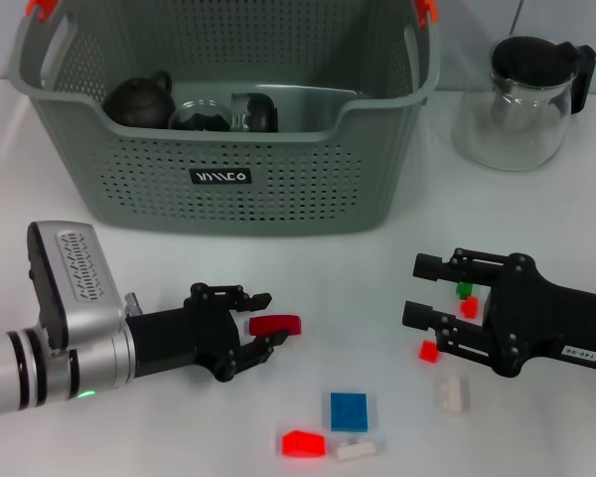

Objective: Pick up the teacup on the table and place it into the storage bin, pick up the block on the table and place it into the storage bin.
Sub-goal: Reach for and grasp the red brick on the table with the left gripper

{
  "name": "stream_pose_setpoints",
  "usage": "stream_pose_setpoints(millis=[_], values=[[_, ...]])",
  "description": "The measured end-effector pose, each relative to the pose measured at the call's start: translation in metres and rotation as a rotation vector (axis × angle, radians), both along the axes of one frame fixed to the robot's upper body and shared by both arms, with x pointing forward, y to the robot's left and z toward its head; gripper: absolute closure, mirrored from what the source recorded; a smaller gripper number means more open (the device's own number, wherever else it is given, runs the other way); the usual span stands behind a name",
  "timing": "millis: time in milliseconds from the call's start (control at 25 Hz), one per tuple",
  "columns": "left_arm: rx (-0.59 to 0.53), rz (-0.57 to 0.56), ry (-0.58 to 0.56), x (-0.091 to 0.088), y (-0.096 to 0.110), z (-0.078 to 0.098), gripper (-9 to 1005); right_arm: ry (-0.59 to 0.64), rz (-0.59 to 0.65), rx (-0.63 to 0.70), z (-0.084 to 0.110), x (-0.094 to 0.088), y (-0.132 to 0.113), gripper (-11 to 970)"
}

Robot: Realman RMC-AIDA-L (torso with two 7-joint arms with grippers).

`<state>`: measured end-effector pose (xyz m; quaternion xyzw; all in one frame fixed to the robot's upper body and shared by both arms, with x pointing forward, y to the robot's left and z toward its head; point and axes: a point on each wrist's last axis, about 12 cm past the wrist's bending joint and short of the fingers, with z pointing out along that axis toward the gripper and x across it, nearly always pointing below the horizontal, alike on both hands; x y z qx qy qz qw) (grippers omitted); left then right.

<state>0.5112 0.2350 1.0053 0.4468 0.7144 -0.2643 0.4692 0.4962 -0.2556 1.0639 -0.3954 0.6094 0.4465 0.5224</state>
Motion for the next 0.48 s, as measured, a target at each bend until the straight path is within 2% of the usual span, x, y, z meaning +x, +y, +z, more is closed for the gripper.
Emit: stream_pose_setpoints(millis=[480], values=[[0.016, 0.006, 0.009, 0.0009, -0.0014, -0.0027, 538, -0.001, 0.000, -0.001, 0.0003, 0.0010, 0.0005, 396]])
